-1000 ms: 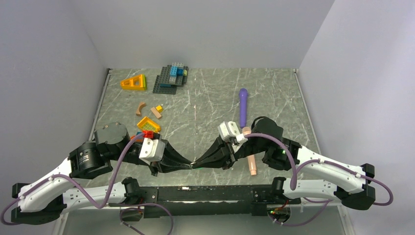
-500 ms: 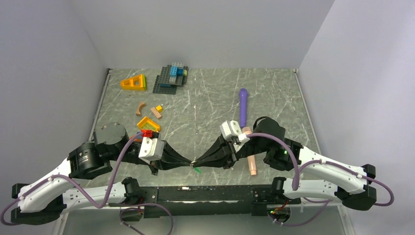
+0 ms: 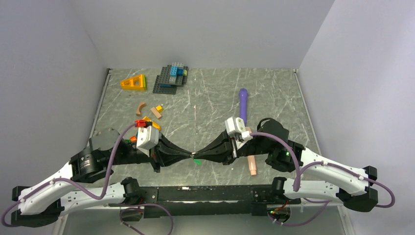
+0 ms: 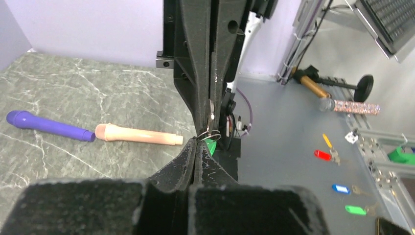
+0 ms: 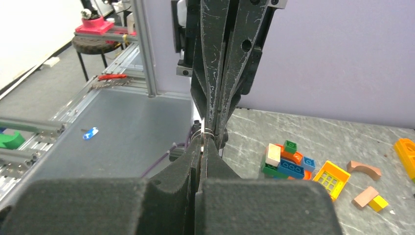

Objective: Remove the keys from the keyring

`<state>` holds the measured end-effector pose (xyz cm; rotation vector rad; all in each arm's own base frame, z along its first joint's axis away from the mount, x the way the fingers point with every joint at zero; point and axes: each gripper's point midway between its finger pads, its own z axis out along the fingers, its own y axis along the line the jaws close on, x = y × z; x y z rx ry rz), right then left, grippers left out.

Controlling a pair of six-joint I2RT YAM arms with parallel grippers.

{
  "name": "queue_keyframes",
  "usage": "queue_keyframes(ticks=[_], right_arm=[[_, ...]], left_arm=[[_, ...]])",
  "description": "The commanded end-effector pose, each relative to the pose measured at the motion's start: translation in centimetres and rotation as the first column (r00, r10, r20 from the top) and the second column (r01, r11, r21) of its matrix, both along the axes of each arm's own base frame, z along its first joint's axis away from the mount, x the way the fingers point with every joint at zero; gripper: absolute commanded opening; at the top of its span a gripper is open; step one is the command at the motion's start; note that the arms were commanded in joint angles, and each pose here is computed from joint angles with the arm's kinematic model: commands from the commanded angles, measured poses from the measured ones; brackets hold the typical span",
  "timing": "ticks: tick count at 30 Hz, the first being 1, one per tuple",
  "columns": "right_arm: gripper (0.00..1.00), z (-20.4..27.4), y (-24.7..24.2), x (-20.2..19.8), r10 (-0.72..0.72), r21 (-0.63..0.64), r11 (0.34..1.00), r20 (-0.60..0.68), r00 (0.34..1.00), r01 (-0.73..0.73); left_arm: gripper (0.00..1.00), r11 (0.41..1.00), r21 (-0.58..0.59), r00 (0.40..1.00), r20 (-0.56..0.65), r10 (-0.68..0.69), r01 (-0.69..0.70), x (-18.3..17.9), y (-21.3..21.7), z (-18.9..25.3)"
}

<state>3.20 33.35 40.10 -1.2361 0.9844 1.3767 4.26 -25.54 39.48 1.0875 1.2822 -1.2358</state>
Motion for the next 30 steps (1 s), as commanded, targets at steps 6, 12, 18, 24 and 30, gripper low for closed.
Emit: queue_keyframes(ticks=[6, 12, 18, 24, 30], right_arm=[[0.00, 2.6, -1.4, 1.1, -0.100, 0.136, 0.986, 0.034, 0.994, 0.095], [0.00, 1.7, -0.4, 1.4, -0.096, 0.087, 0.992, 0.040, 0.995, 0.093], [0.00, 1.4, -0.4, -0.3, 0.006, 0.065, 0.998, 0.055, 0.998, -0.010], [0.00, 1.9, -1.3, -2.2, 0.109, 0.051, 0.992, 0.080, 0.991, -0.113], [0.00, 2.5, -1.5, -2.8, 0.143, 0.059, 0.987, 0.084, 0.986, -0.148]], left_arm=[[0.00, 0.958, -0.198, 0.968, -0.185, 0.170, -0.206, 2.3, 1.9, 3.4], [0.00, 0.934, -0.255, 0.939, -0.299, 0.170, -0.250, 2.5, 2.5, 4.3], [0.20, 0.965, -0.216, 0.981, -0.157, 0.113, -0.146, 1.0, 2.4, 4.7], [0.67, 0.986, -0.163, 0.998, 0.047, -0.031, 0.038, -1.9, 2.9, 4.3], [0.74, 0.984, -0.089, 0.984, 0.099, -0.148, 0.157, -3.3, 1.8, 3.5]])
